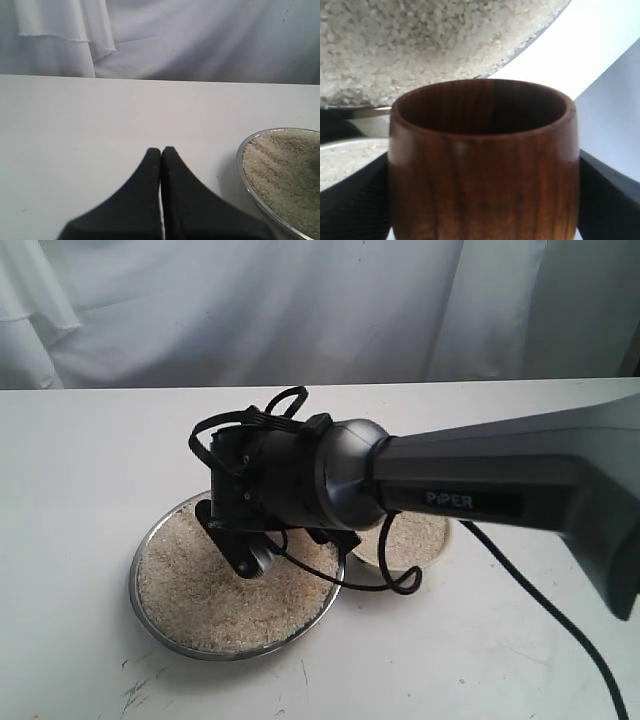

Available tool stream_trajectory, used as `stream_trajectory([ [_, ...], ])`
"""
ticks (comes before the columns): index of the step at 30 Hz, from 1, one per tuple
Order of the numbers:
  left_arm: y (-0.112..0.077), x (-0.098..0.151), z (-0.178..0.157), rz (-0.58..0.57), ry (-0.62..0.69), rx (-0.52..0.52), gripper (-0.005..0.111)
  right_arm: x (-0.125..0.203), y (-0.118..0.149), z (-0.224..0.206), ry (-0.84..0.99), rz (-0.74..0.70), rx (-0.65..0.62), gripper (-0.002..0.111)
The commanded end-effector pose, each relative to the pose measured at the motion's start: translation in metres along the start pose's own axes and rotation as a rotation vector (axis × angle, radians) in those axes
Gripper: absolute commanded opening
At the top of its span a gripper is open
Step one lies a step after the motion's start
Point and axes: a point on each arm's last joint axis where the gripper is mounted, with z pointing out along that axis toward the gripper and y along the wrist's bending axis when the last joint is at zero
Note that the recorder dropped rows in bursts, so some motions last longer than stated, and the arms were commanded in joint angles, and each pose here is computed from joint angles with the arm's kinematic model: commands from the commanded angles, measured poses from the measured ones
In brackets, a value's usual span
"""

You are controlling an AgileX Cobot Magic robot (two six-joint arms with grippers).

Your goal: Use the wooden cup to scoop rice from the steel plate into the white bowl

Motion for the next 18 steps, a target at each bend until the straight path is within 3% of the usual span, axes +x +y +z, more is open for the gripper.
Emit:
stream_trajectory([
  [1,0.0,0.001,0.0,-0.002,-0.007,0.002,0.0,-0.004,0.001,0.01,0.049,-0.054,0.021,0.0],
  [18,0.0,0.001,0.0,-0.002,-0.007,0.002,0.0,-0.026,0.006,0.015,0.007,-0.088,0.04,0.0],
])
